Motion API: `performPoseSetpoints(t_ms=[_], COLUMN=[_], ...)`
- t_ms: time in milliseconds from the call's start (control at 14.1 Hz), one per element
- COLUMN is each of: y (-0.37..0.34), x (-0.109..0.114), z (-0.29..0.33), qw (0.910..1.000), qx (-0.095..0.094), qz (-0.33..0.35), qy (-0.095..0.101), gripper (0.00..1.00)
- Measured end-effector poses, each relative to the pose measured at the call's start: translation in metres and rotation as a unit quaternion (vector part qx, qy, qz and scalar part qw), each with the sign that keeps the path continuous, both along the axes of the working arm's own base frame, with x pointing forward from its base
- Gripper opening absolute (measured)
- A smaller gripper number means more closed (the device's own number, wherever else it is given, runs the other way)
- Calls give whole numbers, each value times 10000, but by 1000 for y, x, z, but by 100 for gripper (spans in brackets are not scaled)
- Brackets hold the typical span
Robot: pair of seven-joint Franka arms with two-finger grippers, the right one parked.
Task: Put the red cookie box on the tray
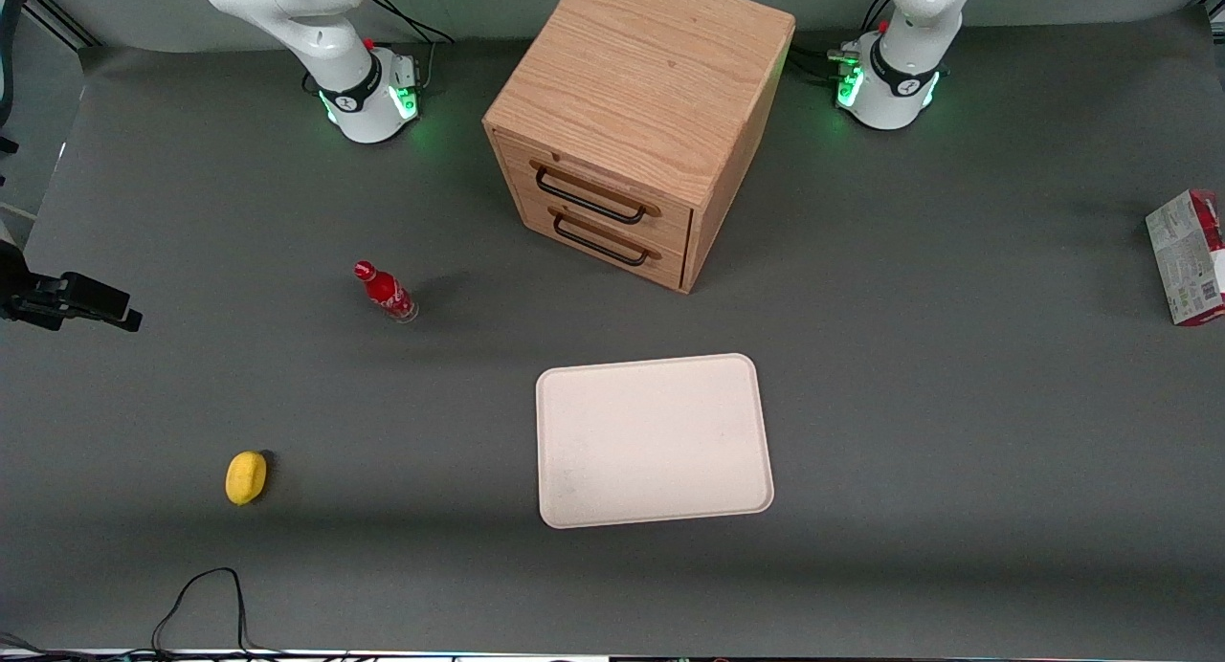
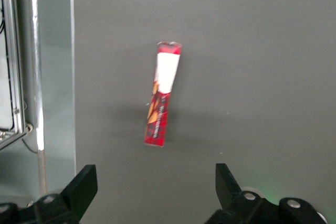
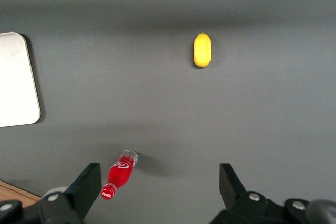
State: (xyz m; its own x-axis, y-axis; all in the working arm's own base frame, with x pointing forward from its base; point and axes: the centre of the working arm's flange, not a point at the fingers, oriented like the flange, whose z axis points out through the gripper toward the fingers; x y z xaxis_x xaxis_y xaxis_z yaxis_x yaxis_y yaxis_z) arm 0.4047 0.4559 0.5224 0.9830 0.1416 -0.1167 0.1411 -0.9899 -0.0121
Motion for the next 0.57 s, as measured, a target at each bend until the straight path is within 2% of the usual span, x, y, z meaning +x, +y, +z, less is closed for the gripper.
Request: performPoseSetpoints(t_ms=[355,568], y=[17,-1], x=[-25,-34], z=[-12,-29], qw=[9997,9999], qx=[-61,66], qz=[205,107], qy=[78,-77], gripper=[100,100])
